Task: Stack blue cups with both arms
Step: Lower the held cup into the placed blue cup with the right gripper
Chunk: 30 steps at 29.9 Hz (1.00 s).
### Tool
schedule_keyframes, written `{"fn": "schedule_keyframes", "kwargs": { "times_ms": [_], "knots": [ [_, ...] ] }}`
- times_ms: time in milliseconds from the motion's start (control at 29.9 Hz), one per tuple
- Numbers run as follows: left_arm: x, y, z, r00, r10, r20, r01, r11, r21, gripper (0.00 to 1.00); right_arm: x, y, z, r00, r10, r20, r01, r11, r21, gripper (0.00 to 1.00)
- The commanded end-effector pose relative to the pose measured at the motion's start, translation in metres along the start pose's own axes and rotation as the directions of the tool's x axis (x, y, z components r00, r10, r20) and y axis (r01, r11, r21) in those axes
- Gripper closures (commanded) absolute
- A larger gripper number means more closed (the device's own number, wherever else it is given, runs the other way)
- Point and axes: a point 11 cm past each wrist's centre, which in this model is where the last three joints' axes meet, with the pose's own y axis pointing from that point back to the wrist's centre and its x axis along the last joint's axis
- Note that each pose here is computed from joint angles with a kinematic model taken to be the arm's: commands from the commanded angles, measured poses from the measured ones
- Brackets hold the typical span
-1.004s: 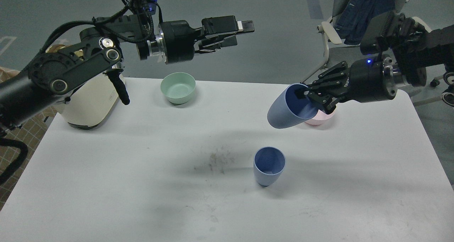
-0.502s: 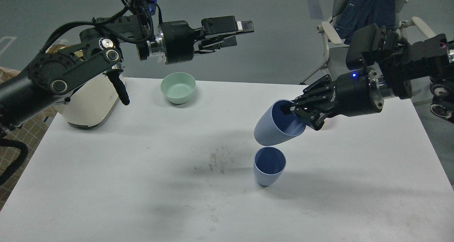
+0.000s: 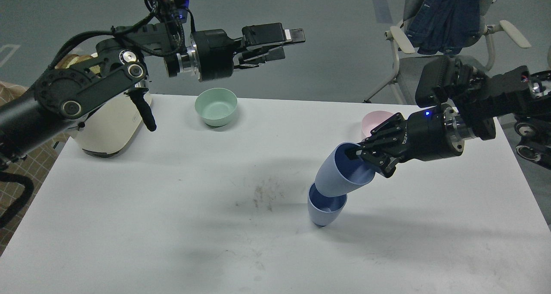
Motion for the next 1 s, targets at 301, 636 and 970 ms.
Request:
{"fn": "schedule_keyframes", "kwargs": {
  "times_ms": [301, 636, 970],
  "knots": [
    [0.0, 0.0, 0.0, 1.0, 0.003, -0.003, -0.003, 1.0, -0.002, 0.09, -0.012, -0.006, 0.0, 1.0, -0.022, 0.005, 0.022, 1.0, 0.003, 1.0],
    [0.001, 0.001, 0.0, 1.0, 0.004, -0.001, -0.004, 1.0, -0.003, 0.09, -0.013, -0.007, -0.001, 1.0, -0.021, 0.006, 0.021, 1.0, 0.007, 0.9],
    [0.001, 0.001, 0.001, 1.0, 0.005, -0.001, -0.005, 1.0, -0.004, 0.09, -0.013, -0.006, -0.001, 1.0, -0.021, 0.008, 0.021, 1.0, 0.006, 0.67]
  ]
}}
